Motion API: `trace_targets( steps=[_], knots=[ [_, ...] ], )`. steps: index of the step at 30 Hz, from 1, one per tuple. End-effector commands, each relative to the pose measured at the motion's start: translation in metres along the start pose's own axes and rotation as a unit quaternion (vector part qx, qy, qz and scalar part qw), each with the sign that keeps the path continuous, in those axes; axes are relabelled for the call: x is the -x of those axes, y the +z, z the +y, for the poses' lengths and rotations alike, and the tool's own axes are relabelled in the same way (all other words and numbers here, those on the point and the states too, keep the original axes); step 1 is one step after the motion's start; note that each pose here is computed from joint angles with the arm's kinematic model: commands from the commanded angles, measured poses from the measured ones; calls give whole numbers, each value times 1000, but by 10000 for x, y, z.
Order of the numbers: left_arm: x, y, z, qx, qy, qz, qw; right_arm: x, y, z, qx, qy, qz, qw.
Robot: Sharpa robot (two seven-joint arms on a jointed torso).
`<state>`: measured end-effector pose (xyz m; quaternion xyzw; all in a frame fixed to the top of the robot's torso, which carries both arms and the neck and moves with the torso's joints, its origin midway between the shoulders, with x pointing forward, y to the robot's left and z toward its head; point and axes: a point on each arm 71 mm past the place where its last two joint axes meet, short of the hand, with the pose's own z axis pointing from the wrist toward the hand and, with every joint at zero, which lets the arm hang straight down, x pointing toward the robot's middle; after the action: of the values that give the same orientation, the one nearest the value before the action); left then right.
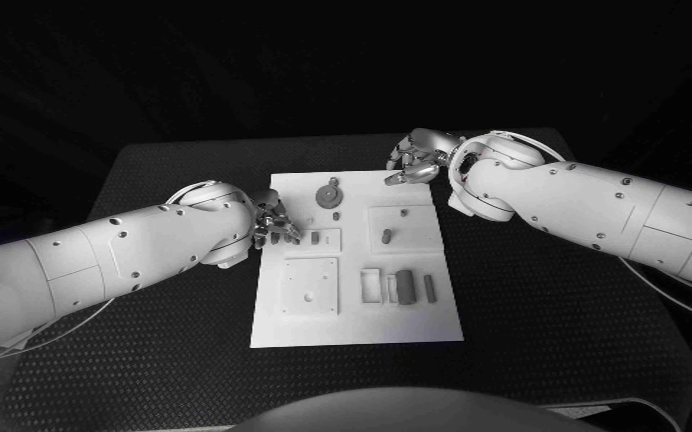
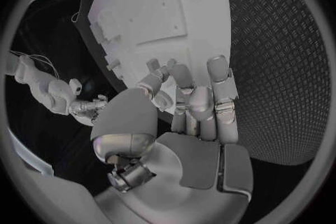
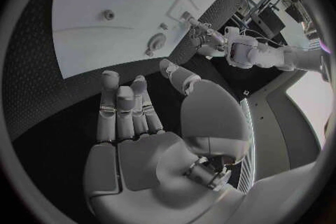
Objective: Assemble the parts on the task board
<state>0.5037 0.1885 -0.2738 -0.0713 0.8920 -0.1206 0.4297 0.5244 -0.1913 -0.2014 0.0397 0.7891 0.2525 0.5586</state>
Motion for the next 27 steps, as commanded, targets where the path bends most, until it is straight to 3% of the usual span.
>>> trace_targets(
  steps=[1,8,27],
  knots=[
    [-45,4,-61,-7,11,11,1000,-10,0,9,4,-2,5,1000],
    [-58,5,-91,-10,3,10,1000,-11,1,11,4,-2,5,1000],
    [-31,6,-35,-9,-44,4,999,-8,-1,4,3,-1,5,1000]
  ],
)
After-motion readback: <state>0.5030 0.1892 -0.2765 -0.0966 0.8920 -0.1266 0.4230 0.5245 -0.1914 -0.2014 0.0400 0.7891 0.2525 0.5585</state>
